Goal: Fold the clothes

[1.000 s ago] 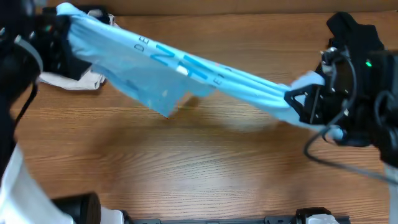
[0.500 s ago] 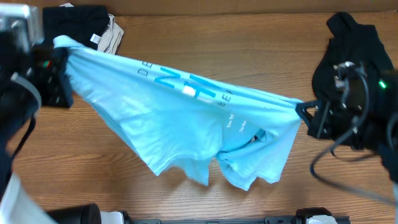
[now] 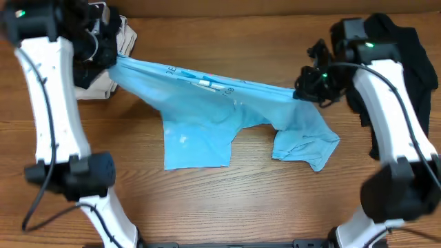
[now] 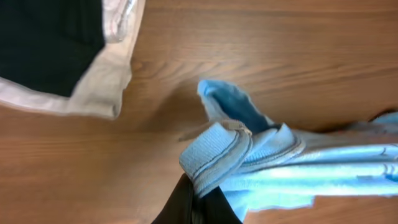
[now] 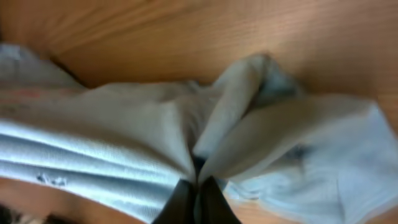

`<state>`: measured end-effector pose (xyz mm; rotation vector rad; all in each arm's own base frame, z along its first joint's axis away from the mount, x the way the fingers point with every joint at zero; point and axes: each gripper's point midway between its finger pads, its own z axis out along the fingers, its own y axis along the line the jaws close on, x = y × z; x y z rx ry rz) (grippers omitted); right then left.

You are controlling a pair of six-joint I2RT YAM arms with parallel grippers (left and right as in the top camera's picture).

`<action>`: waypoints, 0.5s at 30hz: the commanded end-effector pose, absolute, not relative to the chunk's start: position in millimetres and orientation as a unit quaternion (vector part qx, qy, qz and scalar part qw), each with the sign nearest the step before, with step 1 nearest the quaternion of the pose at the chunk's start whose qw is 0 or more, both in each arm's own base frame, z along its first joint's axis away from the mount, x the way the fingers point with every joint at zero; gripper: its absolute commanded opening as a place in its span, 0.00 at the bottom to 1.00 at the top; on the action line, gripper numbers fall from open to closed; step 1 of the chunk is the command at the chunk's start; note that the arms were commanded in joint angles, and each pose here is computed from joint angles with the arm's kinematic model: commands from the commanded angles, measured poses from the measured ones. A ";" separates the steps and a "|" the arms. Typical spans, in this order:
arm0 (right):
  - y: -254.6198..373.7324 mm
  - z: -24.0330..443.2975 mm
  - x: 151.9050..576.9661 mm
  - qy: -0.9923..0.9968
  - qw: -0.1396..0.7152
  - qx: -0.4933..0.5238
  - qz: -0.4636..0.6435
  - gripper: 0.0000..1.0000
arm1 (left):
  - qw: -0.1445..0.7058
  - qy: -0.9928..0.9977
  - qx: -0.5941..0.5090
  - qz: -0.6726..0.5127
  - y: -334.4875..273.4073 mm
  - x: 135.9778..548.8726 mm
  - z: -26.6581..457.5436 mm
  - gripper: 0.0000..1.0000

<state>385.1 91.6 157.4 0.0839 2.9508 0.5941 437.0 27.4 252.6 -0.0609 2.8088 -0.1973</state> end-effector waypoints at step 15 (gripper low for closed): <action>70.3 231.0 458.4 0.963 0.213 0.016 0.163 1.00 | 0.186 0.982 0.022 -0.037 -3.8 496.8 216.3 1.00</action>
